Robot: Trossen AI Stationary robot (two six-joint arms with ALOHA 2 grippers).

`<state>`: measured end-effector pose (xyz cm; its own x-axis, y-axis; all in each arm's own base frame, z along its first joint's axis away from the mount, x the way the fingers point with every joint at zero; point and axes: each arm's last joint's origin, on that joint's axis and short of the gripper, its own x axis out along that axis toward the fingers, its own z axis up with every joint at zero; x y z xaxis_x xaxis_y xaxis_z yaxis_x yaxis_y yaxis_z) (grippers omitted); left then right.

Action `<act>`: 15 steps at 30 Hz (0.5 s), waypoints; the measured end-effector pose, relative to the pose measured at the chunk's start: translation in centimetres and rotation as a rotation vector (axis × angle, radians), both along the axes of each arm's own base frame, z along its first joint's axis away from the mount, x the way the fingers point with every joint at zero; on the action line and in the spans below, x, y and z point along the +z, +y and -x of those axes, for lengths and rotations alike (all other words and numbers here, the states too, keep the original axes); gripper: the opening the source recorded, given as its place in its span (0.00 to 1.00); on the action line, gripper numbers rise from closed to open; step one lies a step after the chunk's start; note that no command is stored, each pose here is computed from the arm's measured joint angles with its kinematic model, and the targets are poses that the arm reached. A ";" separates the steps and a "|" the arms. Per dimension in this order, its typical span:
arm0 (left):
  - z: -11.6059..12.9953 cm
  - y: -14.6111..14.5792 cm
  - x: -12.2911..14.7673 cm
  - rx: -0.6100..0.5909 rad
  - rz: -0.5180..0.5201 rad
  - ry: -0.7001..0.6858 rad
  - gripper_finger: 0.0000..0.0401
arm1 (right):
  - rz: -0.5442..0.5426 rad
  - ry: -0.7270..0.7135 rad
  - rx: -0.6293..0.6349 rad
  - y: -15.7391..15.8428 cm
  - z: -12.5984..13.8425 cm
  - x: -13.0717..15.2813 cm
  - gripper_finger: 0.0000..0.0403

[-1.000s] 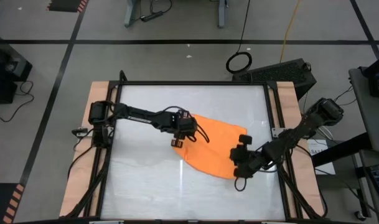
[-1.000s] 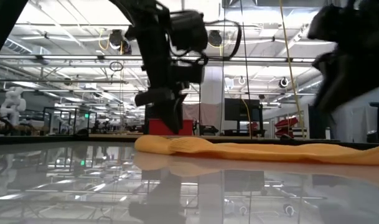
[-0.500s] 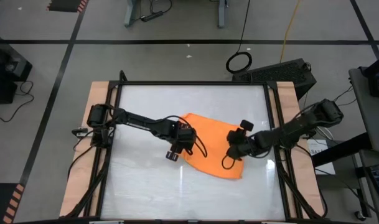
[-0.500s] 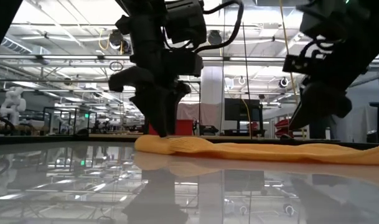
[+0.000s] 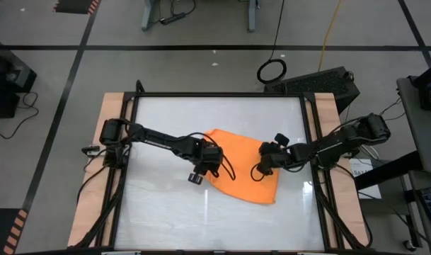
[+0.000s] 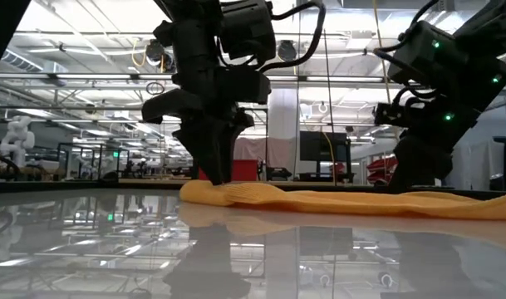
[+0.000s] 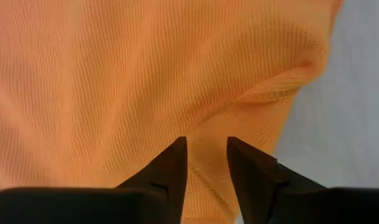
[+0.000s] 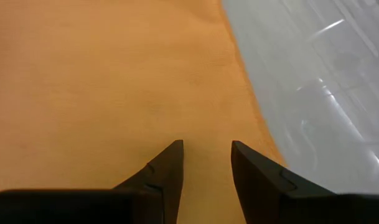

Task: Roll towel
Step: Fold the towel

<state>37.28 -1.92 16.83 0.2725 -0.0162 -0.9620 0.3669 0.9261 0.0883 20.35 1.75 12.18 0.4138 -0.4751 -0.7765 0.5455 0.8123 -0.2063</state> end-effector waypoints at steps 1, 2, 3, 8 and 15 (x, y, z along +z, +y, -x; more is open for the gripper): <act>0.1 0.0 0.0 -0.001 -0.001 0.007 0.27 | -0.004 -0.007 0.004 0.0 -0.1 0.0 0.30; 0.1 0.0 -0.1 -0.004 0.001 0.011 0.27 | -0.004 -0.009 0.006 0.0 -0.1 0.0 0.29; 0.2 0.0 -0.2 -0.007 0.008 0.017 0.26 | -0.004 -0.010 0.006 0.0 -0.1 0.0 0.29; 0.2 0.1 -1.1 0.012 0.023 0.042 0.26 | -0.003 -0.008 0.008 0.0 -0.1 0.0 0.25; 0.1 0.4 -2.1 0.023 0.020 0.065 0.24 | -0.014 -0.002 0.017 0.0 -0.1 0.0 0.18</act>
<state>37.22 -1.53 14.71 0.2104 -0.0296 -0.9772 0.3498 0.9357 0.0470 20.44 1.71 12.15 0.4235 -0.4575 -0.7819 0.5323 0.8240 -0.1938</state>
